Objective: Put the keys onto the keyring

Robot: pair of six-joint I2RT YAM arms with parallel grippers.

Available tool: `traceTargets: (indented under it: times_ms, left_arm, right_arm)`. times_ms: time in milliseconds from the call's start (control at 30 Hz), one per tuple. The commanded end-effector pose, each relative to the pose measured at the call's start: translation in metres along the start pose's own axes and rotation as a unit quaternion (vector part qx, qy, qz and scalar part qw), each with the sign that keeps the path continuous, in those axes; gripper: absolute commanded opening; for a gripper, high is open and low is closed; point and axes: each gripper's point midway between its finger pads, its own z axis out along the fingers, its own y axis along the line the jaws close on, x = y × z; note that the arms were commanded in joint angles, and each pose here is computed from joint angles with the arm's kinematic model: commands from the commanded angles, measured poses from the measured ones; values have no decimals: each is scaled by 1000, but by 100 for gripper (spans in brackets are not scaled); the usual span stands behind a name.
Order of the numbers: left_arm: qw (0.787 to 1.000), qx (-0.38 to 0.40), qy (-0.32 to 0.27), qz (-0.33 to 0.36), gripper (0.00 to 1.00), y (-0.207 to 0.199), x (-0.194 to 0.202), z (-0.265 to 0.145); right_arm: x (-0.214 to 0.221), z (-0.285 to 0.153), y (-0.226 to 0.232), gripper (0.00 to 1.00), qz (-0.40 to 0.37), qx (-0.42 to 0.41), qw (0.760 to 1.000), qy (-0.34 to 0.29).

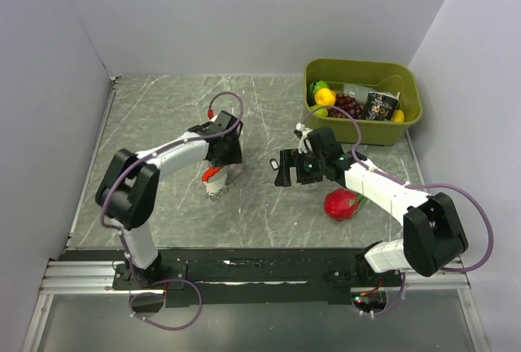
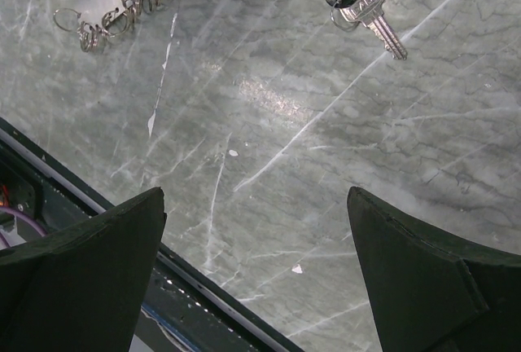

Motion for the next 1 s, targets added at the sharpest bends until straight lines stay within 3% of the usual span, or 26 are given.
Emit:
traceTargets:
  times_ms: [0, 267, 600, 900, 967]
  left_arm:
    - [1000, 22, 12, 12, 62, -20, -3, 16]
    - [998, 27, 56, 20, 61, -21, 28, 39]
    - [993, 70, 92, 13, 59, -19, 72, 19]
    - [993, 115, 32, 17, 64, -42, 33, -15]
    - [991, 130, 13, 15, 72, -50, 19, -27]
  right_arm:
    - [-19, -8, 9, 100, -18, -4, 999, -27]
    - [-17, -5, 7, 100, -17, -1, 1000, -22]
    - [-20, -1, 8, 100, -17, -5, 1000, -20]
    - [-22, 1, 11, 100, -17, -12, 1000, -17]
    - [-23, -1, 12, 99, -19, -14, 1000, -20]
